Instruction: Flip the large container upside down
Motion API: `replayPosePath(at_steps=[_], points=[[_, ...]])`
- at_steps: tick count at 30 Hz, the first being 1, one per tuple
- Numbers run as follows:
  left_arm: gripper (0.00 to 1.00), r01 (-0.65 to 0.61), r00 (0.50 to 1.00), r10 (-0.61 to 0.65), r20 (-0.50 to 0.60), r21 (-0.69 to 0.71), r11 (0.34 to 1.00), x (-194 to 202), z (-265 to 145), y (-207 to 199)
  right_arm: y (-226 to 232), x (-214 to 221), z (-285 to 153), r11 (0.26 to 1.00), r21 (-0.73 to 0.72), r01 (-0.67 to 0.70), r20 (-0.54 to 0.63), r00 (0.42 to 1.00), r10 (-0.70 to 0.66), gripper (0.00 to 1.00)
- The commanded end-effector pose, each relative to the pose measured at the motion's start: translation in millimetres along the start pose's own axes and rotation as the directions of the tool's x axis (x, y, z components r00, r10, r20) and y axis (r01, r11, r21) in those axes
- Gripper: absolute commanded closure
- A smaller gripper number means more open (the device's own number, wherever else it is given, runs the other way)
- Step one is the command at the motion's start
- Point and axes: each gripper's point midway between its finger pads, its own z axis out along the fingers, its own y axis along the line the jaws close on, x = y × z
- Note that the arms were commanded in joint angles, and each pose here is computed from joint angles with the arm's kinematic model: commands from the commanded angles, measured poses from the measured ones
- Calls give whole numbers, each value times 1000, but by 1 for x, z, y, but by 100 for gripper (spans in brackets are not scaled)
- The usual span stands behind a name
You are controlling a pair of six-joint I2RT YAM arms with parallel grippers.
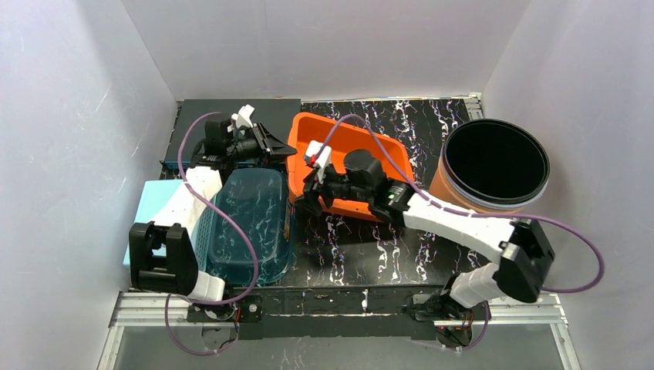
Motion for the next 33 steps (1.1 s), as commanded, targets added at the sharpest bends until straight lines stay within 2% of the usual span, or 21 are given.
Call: replayPosePath(at_steps=[1,7,13,18,23,33], points=[[100,-199,980,195,49,109,974,-4,-24,-62,-4,-54,-34,995,88,-50,156,987,36,27],[100,-323,946,320,49,106,940,5,-28,-84,-33,-90,-80,939,300,-166,238,967,95,14],[100,-465,885,463,43,48,884,17,-30,-99,-51,-118,-115,866,432,-251,263,954,145,13],[100,-539,838,539,86,-25,842,15,-40,-106,-72,-126,-135,769,562,-303,256,949,186,13],[100,-634,756,639,140,-87,769,12,-54,-119,-87,-128,-145,706,620,-344,255,938,233,12],[100,-804,544,816,195,-159,573,22,-69,-157,-115,-138,-172,577,699,-423,333,906,261,11]])
